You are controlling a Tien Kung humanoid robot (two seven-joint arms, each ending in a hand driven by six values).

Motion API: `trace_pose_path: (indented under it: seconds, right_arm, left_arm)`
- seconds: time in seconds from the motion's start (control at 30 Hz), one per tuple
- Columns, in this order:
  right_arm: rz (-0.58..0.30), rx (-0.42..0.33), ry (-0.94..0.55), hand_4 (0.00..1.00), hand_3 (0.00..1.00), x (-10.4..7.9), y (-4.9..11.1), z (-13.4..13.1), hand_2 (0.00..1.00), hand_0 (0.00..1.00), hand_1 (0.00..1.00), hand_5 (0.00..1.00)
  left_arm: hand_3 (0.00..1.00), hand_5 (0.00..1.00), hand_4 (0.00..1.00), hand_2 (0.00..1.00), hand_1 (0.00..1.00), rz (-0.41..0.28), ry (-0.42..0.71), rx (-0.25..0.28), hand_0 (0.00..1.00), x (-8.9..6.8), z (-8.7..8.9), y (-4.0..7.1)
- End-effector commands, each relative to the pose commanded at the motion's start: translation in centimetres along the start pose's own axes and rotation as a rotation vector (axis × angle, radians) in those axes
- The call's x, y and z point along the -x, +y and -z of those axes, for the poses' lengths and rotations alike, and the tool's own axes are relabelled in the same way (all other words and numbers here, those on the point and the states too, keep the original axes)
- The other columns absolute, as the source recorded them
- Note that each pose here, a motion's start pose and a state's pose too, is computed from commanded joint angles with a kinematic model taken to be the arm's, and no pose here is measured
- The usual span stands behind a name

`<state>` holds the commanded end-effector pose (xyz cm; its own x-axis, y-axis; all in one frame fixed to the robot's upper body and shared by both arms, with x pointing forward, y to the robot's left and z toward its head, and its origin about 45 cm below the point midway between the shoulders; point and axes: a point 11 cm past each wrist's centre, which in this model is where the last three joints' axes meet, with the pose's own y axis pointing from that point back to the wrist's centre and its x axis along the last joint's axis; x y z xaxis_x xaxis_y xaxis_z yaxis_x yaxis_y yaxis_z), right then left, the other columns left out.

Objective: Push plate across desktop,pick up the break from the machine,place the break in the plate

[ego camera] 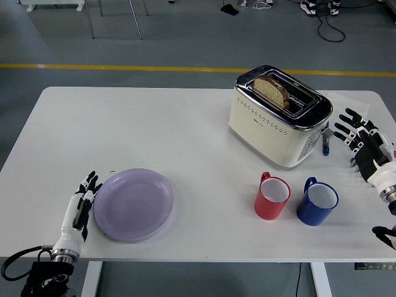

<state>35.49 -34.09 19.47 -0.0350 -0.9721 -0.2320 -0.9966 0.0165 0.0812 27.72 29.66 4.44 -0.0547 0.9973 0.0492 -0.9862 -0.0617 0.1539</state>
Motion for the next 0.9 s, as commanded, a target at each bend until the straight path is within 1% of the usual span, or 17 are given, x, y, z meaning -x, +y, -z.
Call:
trace_pose_path:
  seconds: [0.17, 0.37, 0.43, 0.5, 0.6, 0.9]
  right_arm:
    - [0.0, -0.013, 0.002, 0.498, 0.786, 0.0, -0.1, 0.5, 0.787, 0.845, 0.774, 0.528]
    - [0.002, -0.011, 0.001, 0.499, 0.786, 0.0, 0.0, 0.5, 0.783, 0.845, 0.774, 0.529]
    - [0.007, -0.017, 0.002, 0.498, 0.785, 0.1, -0.1, 0.8, 0.783, 0.844, 0.773, 0.529]
    - [0.007, -0.018, 0.002, 0.498, 0.785, 0.1, -0.1, 0.8, 0.783, 0.844, 0.773, 0.529]
    - [0.009, -0.026, 0.003, 0.498, 0.784, 0.1, -0.1, 1.1, 0.78, 0.843, 0.773, 0.528]
    - [0.017, -0.017, 0.003, 0.497, 0.785, 0.3, -0.1, 0.8, 0.777, 0.843, 0.773, 0.528]
  left_arm:
    - [0.986, 0.998, 0.55, 0.973, 0.888, 0.036, -0.001, -0.003, 0.869, 0.8, -0.1, -0.2]
    - [0.983, 0.998, 0.549, 0.971, 0.886, 0.049, 0.006, 0.008, 0.867, 1.3, -0.5, -0.5]
    - [0.982, 0.998, 0.547, 0.971, 0.886, 0.071, 0.002, 0.011, 0.869, 1.8, -0.7, -0.7]
    - [0.982, 0.998, 0.547, 0.971, 0.886, 0.074, 0.002, 0.011, 0.869, 1.8, -0.7, -0.8]
    - [0.978, 0.998, 0.546, 0.969, 0.888, 0.089, 0.017, 0.004, 0.868, 2.4, -0.7, -0.8]
    - [0.971, 0.998, 0.546, 0.961, 0.88, 0.116, 0.037, 0.004, 0.863, 3.1, -0.8, -0.9]
